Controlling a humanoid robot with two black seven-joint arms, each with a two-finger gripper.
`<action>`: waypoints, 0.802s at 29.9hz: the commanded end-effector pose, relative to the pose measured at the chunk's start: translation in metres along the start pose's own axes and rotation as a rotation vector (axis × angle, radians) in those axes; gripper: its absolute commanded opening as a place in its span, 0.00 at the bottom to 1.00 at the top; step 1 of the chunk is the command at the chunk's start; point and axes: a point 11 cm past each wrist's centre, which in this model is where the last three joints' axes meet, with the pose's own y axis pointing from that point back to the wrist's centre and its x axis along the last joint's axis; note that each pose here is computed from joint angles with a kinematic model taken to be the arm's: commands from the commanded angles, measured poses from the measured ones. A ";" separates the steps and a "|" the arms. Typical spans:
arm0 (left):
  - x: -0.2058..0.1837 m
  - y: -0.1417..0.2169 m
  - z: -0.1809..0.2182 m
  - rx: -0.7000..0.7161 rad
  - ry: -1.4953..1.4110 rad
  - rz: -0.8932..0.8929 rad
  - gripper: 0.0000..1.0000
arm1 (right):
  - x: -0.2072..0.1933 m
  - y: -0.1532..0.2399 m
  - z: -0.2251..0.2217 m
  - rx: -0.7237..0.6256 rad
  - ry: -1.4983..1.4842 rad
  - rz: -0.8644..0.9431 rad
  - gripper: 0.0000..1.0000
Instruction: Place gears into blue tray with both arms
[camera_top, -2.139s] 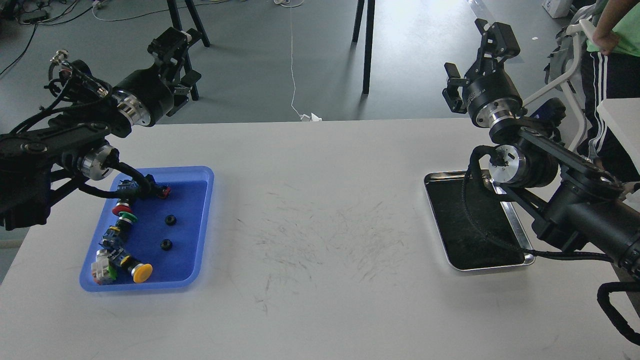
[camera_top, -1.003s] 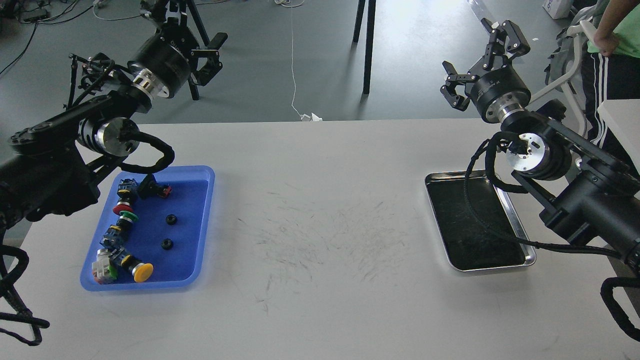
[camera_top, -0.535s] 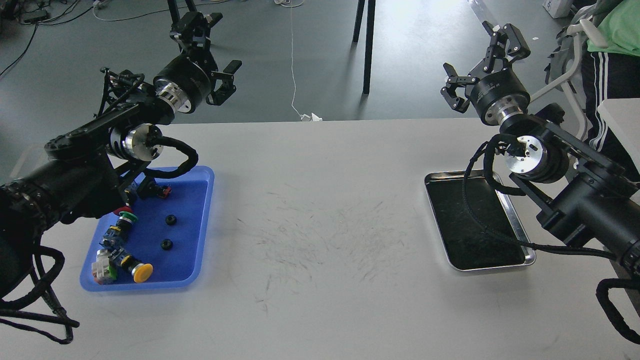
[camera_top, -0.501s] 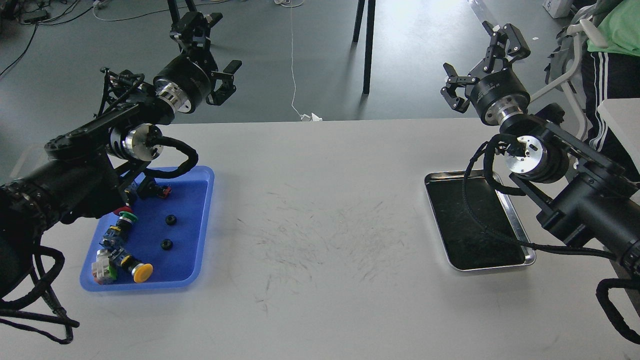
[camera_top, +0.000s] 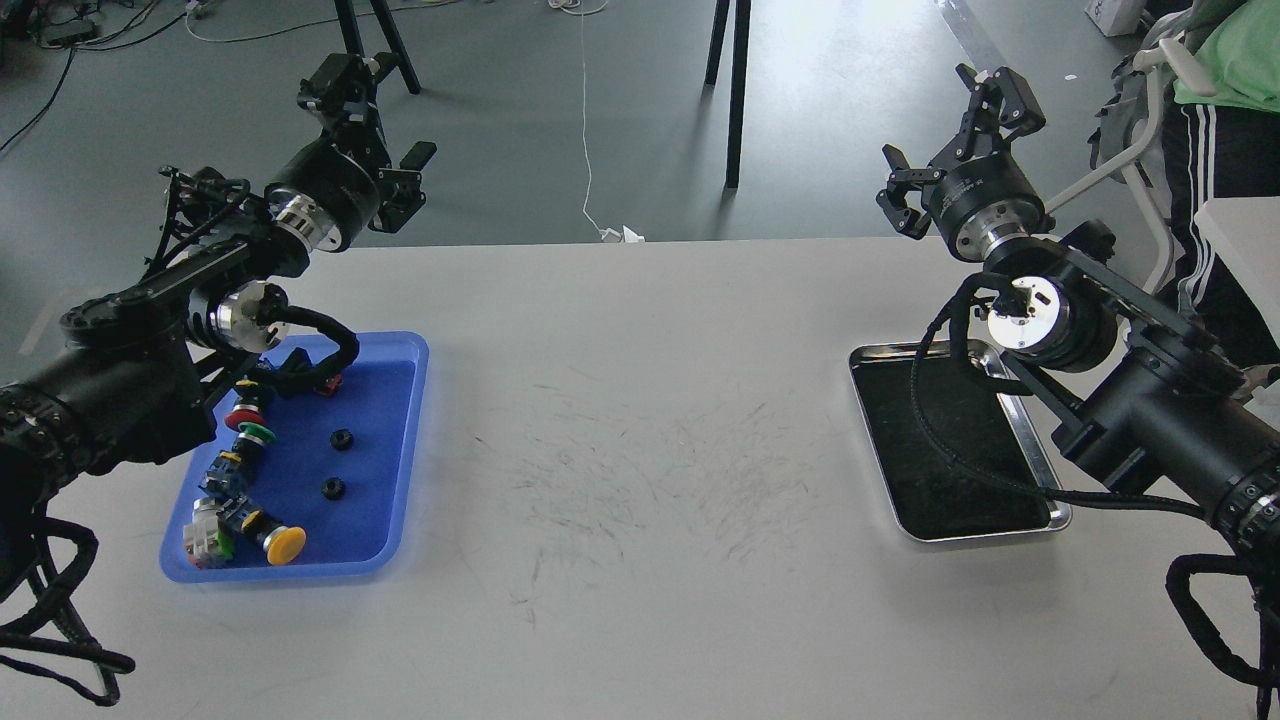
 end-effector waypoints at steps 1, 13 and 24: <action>0.004 0.006 0.003 -0.001 0.010 -0.041 0.99 | 0.002 0.001 0.000 -0.004 0.002 -0.006 0.99; 0.031 0.040 -0.010 0.031 -0.022 -0.067 0.99 | 0.008 0.003 -0.006 0.008 0.008 -0.011 0.99; 0.045 0.045 0.004 0.005 -0.026 -0.037 0.99 | 0.011 0.003 -0.007 0.009 0.012 0.003 0.99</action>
